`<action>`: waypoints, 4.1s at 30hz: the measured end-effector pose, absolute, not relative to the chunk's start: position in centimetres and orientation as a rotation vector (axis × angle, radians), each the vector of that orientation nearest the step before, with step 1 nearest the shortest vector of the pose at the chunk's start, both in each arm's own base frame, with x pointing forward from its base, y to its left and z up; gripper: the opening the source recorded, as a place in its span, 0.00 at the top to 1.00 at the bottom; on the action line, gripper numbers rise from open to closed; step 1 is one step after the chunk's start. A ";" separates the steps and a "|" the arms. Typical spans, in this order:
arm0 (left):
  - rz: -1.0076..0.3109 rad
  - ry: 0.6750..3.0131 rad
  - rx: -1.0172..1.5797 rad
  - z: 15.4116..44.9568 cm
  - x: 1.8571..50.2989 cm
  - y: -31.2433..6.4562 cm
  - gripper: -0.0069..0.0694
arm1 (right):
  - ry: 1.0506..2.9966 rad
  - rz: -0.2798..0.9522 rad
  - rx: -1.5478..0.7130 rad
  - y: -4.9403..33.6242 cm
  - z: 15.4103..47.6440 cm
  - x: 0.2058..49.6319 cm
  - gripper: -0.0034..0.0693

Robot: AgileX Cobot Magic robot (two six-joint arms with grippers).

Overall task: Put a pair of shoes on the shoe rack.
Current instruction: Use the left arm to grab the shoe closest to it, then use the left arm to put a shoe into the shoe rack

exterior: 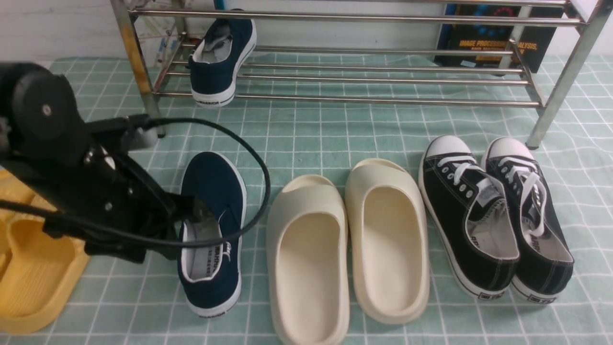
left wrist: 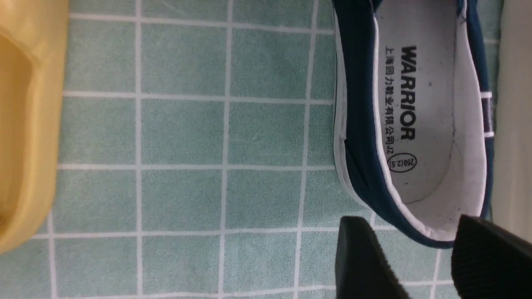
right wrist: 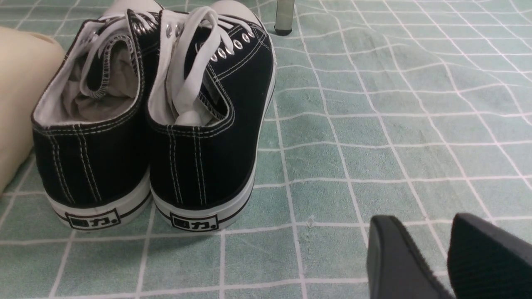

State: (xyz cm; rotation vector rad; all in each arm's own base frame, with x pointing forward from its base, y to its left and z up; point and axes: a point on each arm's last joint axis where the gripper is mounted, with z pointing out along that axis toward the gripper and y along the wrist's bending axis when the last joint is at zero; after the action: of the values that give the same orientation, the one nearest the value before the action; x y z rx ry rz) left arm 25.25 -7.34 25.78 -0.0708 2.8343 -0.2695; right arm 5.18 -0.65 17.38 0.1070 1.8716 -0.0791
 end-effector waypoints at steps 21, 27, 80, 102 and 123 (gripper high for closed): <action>-0.237 2.903 -0.079 19.5 28.8 -8.3 0.36 | 1.872 -0.079 0.107 -0.6 17.4 5.2 0.62; -0.231 2.926 -0.081 18.9 29.1 -8.4 0.74 | 1.872 -0.079 0.107 -0.6 17.4 5.2 0.62; -0.414 2.381 -0.090 27.3 50.5 -14.0 0.76 | 1.871 -0.077 0.110 -0.6 17.4 5.2 0.62; -0.304 2.411 0.066 34.4 46.2 -12.8 0.62 | 1.872 -0.079 0.108 -0.6 17.4 5.2 0.62; -0.157 2.532 0.215 25.4 47.4 -18.3 0.93 | 1.872 -0.079 0.107 -0.6 17.4 5.2 0.62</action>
State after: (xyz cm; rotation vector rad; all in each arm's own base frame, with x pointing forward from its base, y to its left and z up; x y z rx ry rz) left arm 47.40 -18.26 25.38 0.2150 2.5316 -0.1569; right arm 5.18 -0.65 17.38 0.1068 1.8716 -0.0792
